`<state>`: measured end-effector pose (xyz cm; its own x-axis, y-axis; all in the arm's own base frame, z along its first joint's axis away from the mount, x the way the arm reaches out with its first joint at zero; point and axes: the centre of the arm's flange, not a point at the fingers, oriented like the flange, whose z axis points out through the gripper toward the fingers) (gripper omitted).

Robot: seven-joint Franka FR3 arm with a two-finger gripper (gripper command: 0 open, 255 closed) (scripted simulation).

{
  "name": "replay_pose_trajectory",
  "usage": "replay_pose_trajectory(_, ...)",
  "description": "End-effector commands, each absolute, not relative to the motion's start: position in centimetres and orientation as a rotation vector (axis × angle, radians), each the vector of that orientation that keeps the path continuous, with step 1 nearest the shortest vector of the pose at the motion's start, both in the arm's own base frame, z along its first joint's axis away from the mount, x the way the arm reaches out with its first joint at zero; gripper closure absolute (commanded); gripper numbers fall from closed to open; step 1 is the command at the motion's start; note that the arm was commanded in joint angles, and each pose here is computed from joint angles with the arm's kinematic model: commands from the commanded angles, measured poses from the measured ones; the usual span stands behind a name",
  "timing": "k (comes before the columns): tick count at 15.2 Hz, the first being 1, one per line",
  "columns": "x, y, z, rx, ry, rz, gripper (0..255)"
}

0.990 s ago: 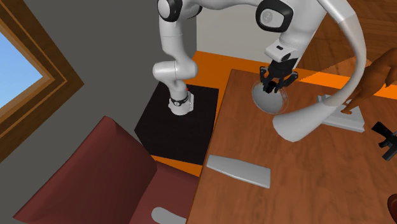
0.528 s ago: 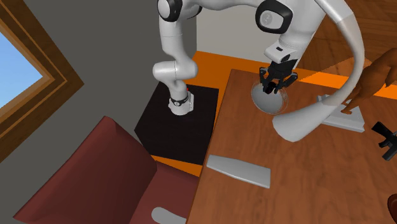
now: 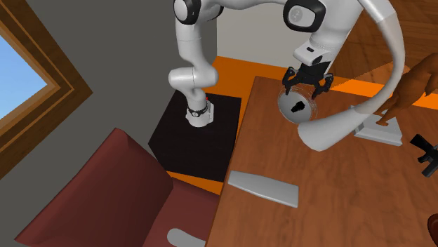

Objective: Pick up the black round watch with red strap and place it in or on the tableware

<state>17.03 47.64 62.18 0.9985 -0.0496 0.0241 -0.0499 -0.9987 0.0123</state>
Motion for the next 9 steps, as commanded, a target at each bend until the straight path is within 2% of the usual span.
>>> replay_pose_trajectory(1,16.8,47.7,64.7,3.13,-0.078,0.041,0)
replay_pose_trajectory(9,16.8,47.7,65.7,3.13,-0.078,0.041,0)
